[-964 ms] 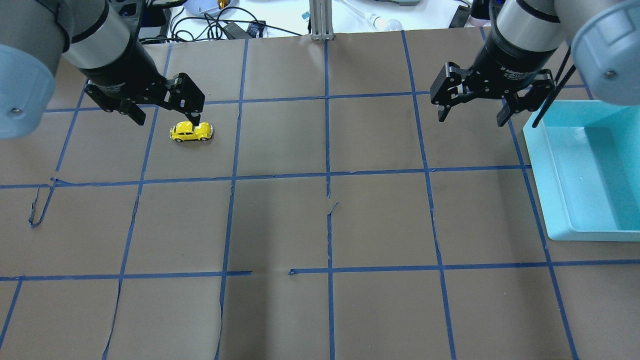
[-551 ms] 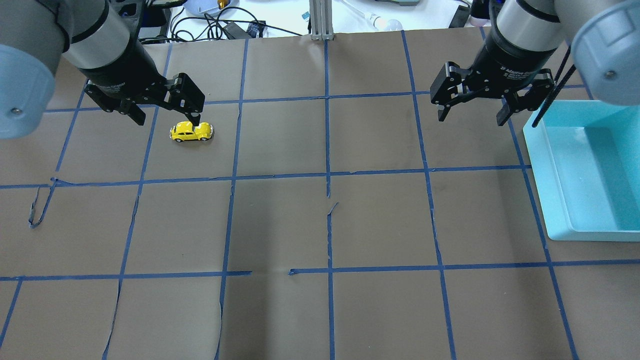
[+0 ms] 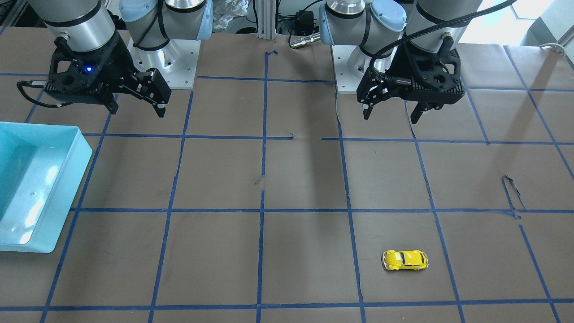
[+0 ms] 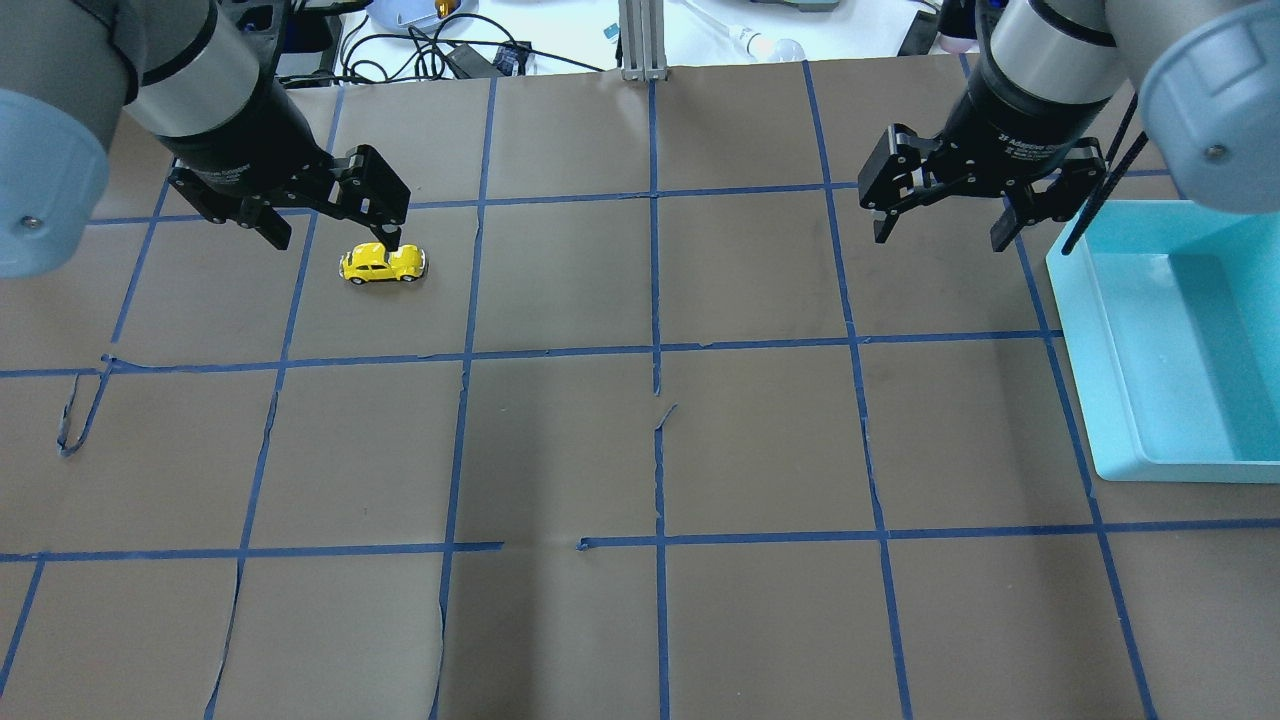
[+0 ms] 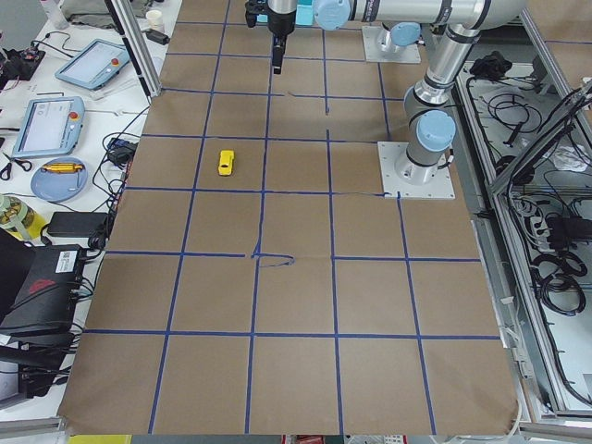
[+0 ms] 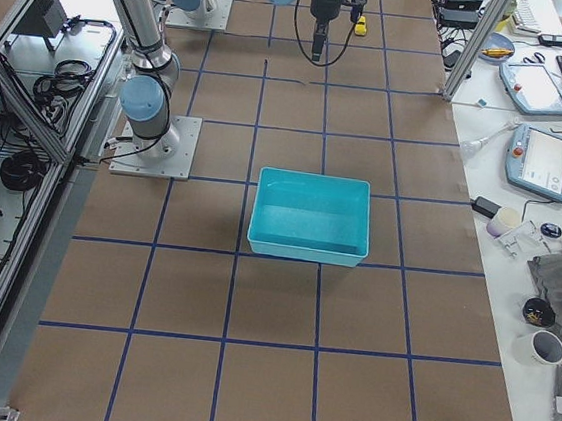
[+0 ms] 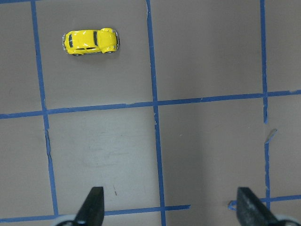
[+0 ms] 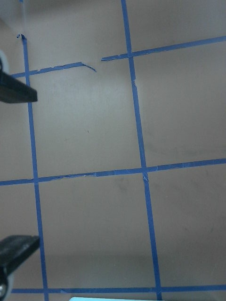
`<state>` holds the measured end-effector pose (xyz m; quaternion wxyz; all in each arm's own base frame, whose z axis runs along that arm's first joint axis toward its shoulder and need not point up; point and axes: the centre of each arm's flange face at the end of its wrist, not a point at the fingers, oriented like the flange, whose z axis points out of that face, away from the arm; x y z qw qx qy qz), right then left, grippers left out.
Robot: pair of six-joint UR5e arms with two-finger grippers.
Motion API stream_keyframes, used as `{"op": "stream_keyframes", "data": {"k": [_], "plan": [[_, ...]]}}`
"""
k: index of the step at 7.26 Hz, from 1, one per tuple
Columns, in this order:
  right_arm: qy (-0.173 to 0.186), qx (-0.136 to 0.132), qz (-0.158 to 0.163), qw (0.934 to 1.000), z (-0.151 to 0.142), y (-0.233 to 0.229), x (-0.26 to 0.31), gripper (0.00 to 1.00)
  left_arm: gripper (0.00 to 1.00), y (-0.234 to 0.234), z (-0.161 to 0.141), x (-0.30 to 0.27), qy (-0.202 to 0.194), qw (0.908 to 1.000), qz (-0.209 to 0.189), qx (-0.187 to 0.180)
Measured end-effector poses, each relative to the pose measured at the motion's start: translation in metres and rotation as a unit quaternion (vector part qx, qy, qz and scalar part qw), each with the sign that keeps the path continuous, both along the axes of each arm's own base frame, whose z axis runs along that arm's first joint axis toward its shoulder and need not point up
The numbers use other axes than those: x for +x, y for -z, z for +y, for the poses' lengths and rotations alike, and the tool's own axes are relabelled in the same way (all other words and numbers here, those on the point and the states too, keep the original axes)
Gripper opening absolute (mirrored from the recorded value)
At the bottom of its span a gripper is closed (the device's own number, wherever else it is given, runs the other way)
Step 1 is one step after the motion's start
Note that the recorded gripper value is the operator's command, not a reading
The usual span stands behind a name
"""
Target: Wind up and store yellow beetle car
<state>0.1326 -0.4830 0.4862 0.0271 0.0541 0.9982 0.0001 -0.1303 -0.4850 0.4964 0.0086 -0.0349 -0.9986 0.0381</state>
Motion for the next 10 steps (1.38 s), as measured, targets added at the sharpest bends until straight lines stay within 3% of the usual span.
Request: {"op": "stream_keyframes", "data": {"k": [4, 5, 7, 8, 9, 10], "plan": [[-0.001, 0.0, -0.003, 1.0, 0.001, -0.001, 0.002, 1.0, 1.0, 0.001, 0.0, -0.001, 0.008, 1.0, -0.001, -0.001], [-0.001, -0.001, -0.004, 1.0, 0.002, -0.001, 0.002, 1.0, 1.0, 0.003, -0.001, -0.001, 0.036, 0.9994, -0.003, 0.0], [-0.001, 0.0, -0.005, 1.0, 0.001, 0.0, 0.002, 1.0, 1.0, 0.026, -0.02, 0.003, 0.139, 0.9903, -0.009, -0.005], [-0.002, 0.0, -0.005, 1.0, 0.001, 0.0, 0.002, 1.0, 1.0, 0.055, -0.035, 0.005, 0.211, 0.9774, -0.013, -0.006], [-0.002, 0.0, -0.005, 1.0, 0.001, 0.0, 0.002, 1.0, 1.0, 0.086, -0.05, 0.007, 0.294, 0.9557, -0.019, -0.004], [-0.003, 0.0, -0.004, 1.0, 0.001, 0.0, 0.002, 1.0, 1.0, 0.116, -0.065, 0.014, 0.375, 0.9267, -0.022, 0.005]]}}
